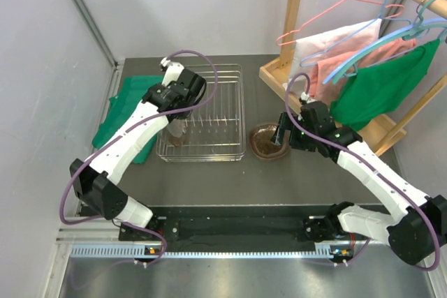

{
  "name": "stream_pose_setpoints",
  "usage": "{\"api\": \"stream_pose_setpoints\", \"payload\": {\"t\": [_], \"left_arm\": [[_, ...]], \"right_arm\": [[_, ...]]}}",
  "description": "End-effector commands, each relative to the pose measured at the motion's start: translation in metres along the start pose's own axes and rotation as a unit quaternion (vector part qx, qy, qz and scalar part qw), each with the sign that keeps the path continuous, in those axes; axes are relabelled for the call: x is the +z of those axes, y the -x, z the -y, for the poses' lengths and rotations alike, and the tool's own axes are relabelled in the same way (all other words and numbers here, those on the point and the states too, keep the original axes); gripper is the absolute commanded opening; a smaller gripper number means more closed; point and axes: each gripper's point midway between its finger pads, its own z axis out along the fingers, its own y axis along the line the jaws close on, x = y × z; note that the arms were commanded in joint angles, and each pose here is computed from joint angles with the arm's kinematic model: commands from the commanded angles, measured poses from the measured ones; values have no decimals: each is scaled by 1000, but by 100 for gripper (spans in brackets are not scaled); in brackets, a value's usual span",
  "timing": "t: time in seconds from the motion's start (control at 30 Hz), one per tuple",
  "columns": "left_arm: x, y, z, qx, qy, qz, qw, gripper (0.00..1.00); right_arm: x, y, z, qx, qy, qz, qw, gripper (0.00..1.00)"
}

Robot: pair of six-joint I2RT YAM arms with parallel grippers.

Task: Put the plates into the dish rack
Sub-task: Insert the plate into the dish rack.

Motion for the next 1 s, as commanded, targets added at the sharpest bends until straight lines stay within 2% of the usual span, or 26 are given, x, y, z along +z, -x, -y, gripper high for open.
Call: {"api": "stream_pose_setpoints", "payload": {"t": [0.0,0.2,0.6,0.97], "left_arm": [[0,0,-9,-8,21,11,1000,0],[7,-5,5,15,9,4,1000,0],[18,3,17,61,15,27,998,0],[33,-14,41,87,15,-2,996,0]], "right_arm": [[-4,11,-12,-8,17,11,1000,94],[-1,11,-13,-10,18,5,1000,94],[2,8,-12,-12,16,-1,1000,94],[3,9,-12,-13,14,-2,1000,94]]}}
